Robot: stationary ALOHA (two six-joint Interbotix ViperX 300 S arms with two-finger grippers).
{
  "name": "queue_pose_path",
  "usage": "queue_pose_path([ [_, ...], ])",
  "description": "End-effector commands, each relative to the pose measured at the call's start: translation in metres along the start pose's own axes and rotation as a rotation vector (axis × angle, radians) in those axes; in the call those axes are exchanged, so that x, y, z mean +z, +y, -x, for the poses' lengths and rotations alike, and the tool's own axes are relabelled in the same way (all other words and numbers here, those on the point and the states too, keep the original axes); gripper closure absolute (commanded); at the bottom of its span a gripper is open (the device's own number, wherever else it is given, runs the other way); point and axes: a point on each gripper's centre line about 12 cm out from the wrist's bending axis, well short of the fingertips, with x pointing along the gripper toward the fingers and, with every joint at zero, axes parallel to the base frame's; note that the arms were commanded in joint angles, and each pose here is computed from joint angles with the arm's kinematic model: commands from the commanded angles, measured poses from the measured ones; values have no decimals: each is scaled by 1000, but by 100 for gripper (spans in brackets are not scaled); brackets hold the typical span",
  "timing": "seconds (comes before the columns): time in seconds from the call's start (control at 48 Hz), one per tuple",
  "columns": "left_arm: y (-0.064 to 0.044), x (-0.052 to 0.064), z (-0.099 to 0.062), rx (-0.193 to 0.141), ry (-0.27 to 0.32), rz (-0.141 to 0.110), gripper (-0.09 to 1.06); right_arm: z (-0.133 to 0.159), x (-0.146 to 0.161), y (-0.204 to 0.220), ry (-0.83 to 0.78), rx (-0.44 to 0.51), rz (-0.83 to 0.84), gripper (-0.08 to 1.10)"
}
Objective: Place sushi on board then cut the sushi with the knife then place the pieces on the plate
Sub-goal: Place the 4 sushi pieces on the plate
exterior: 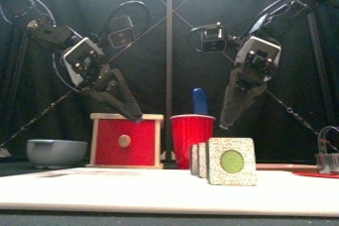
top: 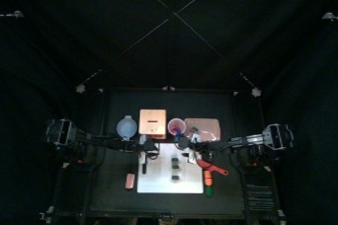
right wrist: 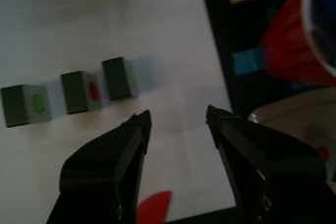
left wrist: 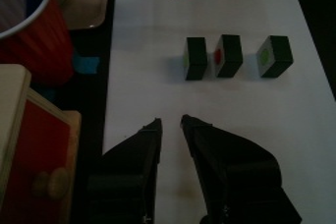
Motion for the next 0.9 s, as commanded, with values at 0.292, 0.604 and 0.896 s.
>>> queue_pose_path([
  [0.292, 2, 5, 0, 4, -14, 6, 30, -19, 22, 35, -34, 63, 55, 19],
  [0.604, 2, 1, -1, 4, -3, 6, 30, -40, 19, 35, 4, 51, 62, 19],
  [0.896, 2, 1, -1, 4, 0, 6, 30, -62, 16, 37, 42, 44, 58, 29],
])
